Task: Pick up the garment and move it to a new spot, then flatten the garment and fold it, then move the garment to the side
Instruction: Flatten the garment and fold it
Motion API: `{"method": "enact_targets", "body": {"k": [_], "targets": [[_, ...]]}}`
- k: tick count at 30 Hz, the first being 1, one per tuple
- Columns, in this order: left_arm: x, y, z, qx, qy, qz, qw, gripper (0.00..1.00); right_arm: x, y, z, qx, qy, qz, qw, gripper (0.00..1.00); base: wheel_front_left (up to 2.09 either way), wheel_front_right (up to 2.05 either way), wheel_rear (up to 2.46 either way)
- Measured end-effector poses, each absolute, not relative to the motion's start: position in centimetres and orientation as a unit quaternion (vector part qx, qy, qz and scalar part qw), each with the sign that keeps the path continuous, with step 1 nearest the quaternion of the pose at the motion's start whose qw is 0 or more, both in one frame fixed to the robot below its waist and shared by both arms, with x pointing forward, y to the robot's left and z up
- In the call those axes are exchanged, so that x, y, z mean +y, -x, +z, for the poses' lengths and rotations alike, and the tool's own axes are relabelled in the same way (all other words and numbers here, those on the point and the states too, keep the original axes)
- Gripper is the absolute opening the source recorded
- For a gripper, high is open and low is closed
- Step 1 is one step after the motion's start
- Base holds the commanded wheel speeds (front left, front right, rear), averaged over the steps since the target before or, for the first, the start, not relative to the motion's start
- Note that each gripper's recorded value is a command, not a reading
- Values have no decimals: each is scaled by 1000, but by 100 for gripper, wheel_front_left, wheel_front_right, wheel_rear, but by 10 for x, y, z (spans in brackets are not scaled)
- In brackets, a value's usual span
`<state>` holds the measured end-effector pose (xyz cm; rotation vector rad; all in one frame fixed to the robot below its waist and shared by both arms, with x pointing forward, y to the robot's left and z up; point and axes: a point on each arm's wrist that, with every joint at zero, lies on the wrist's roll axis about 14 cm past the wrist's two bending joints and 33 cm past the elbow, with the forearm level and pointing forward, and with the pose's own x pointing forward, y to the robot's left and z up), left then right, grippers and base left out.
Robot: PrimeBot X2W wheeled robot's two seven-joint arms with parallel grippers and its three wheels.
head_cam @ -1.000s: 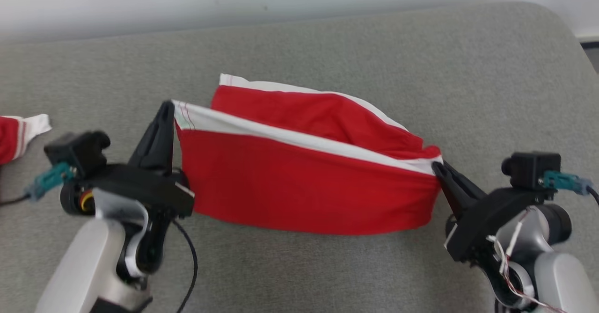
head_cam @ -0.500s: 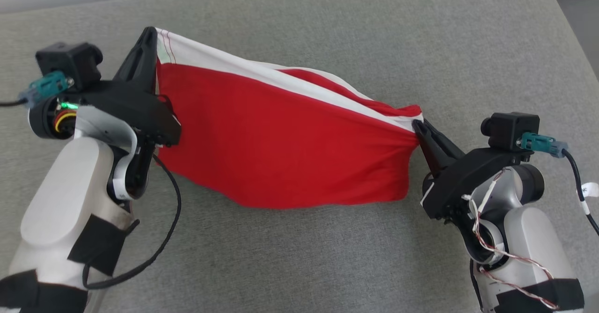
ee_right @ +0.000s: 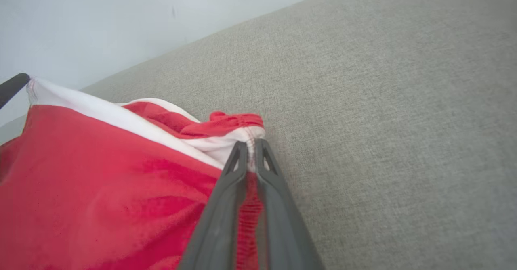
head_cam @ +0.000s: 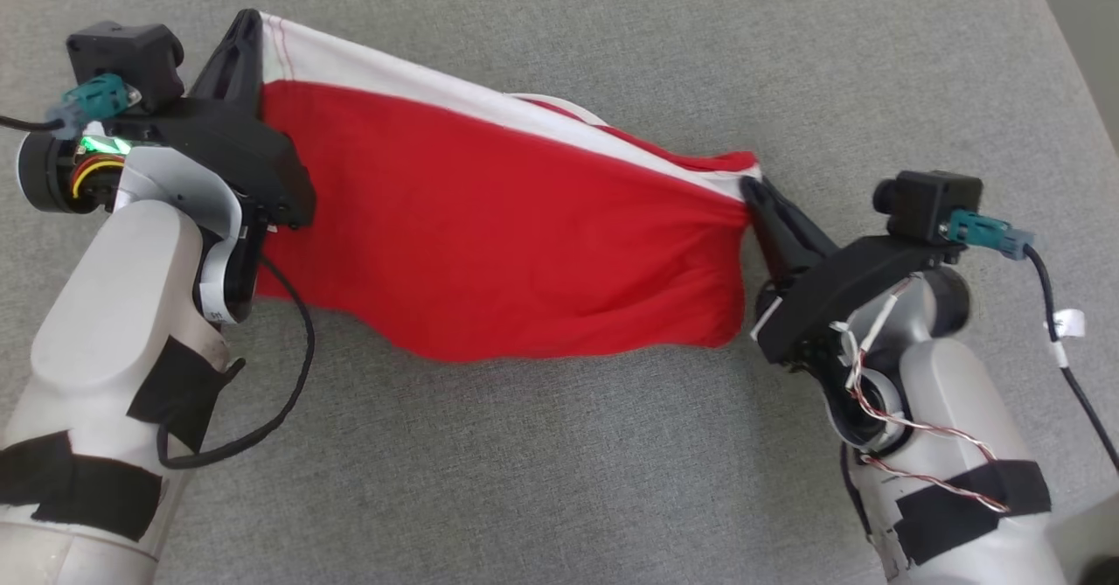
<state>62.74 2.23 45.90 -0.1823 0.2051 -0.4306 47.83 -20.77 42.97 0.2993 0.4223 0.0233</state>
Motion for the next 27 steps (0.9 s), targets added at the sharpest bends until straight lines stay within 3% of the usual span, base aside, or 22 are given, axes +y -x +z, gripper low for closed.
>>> {"method": "enact_targets", "body": {"k": [1, 12, 27], "targets": [[23, -627, 457, 101, 85, -212, 968, 100, -205, -479, 429, 209, -158, 14, 965, 100, 0, 0, 0], [44, -619, 463, 81, 63, -195, 975, 100, -196, -483, 445, 187, -181, 27, 965, 100, 0, 0, 0], [49, -568, 421, 196, 95, -196, 956, 100, -255, -403, 461, 174, -172, -67, 967, 100, 0, 0, 0]]}}
